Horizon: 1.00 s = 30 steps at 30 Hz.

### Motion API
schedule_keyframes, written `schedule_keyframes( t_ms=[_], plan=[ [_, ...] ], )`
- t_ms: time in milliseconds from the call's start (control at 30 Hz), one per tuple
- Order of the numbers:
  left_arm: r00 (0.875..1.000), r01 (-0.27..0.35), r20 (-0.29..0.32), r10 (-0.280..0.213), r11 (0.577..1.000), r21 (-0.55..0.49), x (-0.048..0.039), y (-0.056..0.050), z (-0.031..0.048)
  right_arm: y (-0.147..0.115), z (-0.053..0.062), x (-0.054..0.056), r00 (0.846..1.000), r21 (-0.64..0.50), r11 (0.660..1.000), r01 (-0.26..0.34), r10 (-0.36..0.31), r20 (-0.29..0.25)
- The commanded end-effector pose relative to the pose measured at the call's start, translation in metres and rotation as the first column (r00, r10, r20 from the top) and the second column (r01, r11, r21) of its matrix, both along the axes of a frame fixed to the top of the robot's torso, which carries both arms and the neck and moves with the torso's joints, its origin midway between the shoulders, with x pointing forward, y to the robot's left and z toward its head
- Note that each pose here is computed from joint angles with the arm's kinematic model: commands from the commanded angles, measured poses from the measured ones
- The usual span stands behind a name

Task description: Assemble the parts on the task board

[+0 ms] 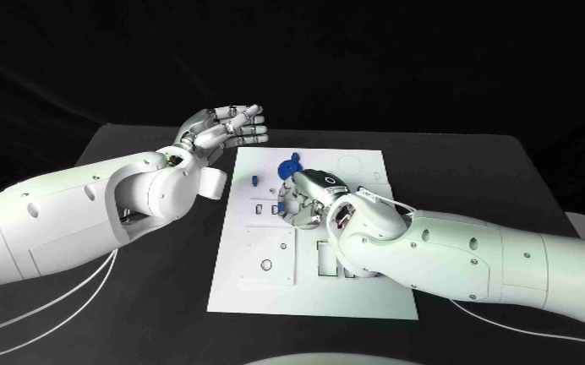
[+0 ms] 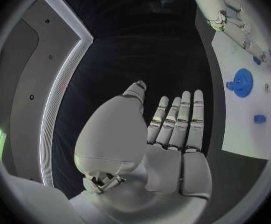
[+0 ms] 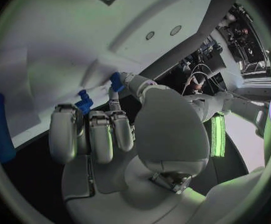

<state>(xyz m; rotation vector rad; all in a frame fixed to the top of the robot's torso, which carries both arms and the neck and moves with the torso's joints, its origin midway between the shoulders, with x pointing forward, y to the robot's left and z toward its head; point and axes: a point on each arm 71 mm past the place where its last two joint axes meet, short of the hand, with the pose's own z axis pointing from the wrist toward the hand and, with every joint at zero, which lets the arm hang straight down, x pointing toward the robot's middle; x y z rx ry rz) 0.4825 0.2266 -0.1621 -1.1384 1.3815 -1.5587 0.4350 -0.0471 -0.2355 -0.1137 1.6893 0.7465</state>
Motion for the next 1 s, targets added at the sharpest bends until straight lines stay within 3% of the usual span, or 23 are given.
schedule_keyframes(
  t_ms=[33,1000],
  plan=[
    [1.000,0.021,0.005,-0.021,1.000,-0.007,-0.0007,-0.0023,0.0009,-0.0009,-0.0003,0.0001,1.000,-0.017,1.000,0.002,-0.002,0.019],
    [1.000,0.020,0.003,-0.020,1.000,-0.006,-0.0004,-0.0019,0.0005,-0.0009,-0.0015,0.0000,1.000,-0.019,1.000,-0.009,0.009,0.006]
  ],
)
